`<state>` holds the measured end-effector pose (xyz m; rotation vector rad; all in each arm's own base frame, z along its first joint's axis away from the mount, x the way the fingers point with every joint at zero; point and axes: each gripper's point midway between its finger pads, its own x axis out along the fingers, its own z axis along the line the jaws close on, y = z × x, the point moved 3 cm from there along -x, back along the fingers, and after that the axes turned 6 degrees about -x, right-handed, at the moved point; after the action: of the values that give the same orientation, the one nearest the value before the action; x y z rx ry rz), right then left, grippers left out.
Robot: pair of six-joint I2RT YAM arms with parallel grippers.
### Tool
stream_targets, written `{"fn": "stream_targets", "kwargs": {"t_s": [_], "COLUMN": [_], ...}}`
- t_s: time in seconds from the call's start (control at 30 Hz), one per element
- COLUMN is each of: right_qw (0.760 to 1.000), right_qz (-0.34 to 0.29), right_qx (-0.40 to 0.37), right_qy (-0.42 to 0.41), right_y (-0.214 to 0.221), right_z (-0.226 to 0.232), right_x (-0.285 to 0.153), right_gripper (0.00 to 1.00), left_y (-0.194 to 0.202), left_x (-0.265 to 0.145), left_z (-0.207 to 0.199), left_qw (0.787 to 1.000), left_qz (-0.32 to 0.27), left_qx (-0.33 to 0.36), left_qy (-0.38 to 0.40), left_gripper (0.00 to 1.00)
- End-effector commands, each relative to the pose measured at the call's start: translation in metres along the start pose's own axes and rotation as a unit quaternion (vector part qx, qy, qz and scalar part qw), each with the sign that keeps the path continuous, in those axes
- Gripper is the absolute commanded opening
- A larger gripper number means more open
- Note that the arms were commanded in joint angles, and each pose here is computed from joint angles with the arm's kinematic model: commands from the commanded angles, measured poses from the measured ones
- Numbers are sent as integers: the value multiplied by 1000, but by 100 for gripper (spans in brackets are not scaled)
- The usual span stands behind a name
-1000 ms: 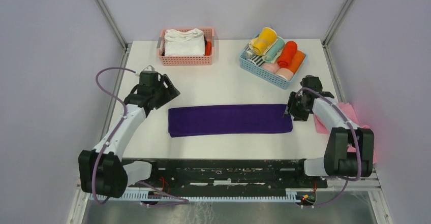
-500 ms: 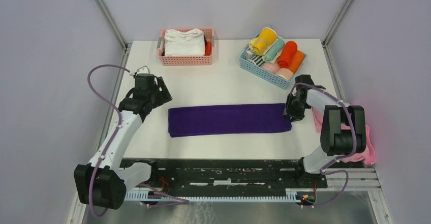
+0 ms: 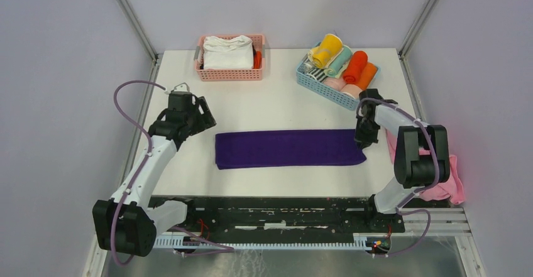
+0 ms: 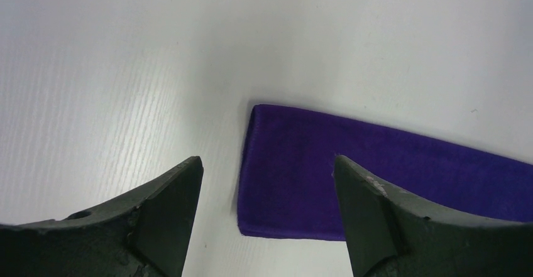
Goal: Roll the towels
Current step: Fold the towel at the center of the board.
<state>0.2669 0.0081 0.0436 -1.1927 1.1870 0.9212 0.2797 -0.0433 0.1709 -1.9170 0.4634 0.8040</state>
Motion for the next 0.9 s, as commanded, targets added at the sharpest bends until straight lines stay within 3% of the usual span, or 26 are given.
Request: {"fn": "stream_targets", "kwargs": {"t_s": [0.0, 0.17, 0.27, 0.5, 0.7, 0.87], "right_qw": [985, 951, 952, 986, 986, 976], "right_qz": [-18, -50, -72, -116, -120, -122], "right_qx": [13, 27, 27, -59, -111, -141], "right_qy": [170, 302, 296, 109, -38, -111], "right_y": [-26, -54, -63, -51, -22, -3], "right_z": [-60, -100, -96, 4, 86, 144], "right_x": [-35, -81, -95, -108, -120, -126], "right_gripper": [0, 0, 0, 0, 0, 0], "left_y": [0, 19, 30, 68, 116, 141], "left_x": [1, 7, 11, 17, 33, 41], "left_z": [-15, -30, -38, -68, -77, -82], "left_qw": [998, 991, 985, 962, 952, 946], "left_qz": [6, 56, 89, 167, 219, 240], "left_qx": [27, 32, 25, -36, -72, -78], "left_qy": [57, 119, 146, 214, 201, 204], "left_gripper": [82, 82, 81, 74, 64, 56]}}
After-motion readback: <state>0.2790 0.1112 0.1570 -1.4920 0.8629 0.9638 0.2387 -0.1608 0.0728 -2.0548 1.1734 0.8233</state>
